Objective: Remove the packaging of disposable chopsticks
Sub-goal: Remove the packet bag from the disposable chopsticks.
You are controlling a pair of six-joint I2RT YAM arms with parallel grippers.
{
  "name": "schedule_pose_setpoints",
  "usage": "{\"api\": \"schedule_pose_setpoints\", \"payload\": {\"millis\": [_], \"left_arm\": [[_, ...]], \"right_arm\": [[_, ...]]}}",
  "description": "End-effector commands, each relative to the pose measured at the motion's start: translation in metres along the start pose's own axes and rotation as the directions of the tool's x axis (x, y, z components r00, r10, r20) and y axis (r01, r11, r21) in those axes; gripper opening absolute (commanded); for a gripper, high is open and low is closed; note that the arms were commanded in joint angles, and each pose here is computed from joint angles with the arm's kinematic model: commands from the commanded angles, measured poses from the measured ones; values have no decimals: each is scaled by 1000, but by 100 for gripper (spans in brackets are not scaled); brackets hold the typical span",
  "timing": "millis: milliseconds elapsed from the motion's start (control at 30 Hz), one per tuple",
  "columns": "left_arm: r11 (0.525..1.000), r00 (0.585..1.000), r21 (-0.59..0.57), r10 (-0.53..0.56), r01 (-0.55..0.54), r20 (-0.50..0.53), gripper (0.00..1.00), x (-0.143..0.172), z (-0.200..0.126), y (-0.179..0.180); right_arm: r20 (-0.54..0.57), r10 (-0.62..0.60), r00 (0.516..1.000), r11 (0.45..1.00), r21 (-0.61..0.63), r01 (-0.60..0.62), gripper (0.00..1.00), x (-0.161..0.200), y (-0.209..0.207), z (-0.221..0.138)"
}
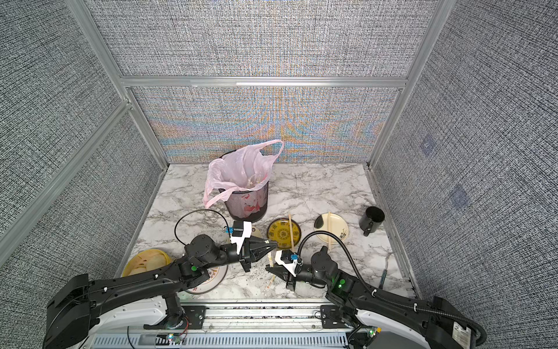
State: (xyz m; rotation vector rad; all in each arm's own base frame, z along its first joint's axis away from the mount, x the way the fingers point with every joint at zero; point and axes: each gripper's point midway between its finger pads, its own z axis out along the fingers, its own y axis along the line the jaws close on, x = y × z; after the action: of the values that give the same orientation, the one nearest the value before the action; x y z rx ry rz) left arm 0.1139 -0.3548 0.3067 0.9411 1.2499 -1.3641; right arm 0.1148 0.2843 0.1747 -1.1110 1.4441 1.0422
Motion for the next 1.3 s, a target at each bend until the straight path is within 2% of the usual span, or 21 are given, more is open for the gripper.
{"api": "schedule_pose_setpoints", "payload": {"millis": [0,667,800,1033,1267], "left_arm": [[1000,1000,20,-7,7,-19,6,4,0,-3],[1000,998,-12,-14,14,-53,10,15,0,4],[1000,999,-13,-12,11,-53,0,15,-2,3],[1000,998,-11,-11,10,-68,0,20,-3,3],[999,996,-27,-20,18,-91,1,32,-5,7]], "right_arm": [[85,-49,995,999,14,48,0,-23,-1,-2],[115,-83,990,997,17,81,0,-43,-1,-1],[112,-83,990,997,13,82,0,-44,-1,-1],[122,-83,989,997,13,82,0,-45,0,-2],[153,-109,982,994,14,108,0,-64,1,-4]]}}
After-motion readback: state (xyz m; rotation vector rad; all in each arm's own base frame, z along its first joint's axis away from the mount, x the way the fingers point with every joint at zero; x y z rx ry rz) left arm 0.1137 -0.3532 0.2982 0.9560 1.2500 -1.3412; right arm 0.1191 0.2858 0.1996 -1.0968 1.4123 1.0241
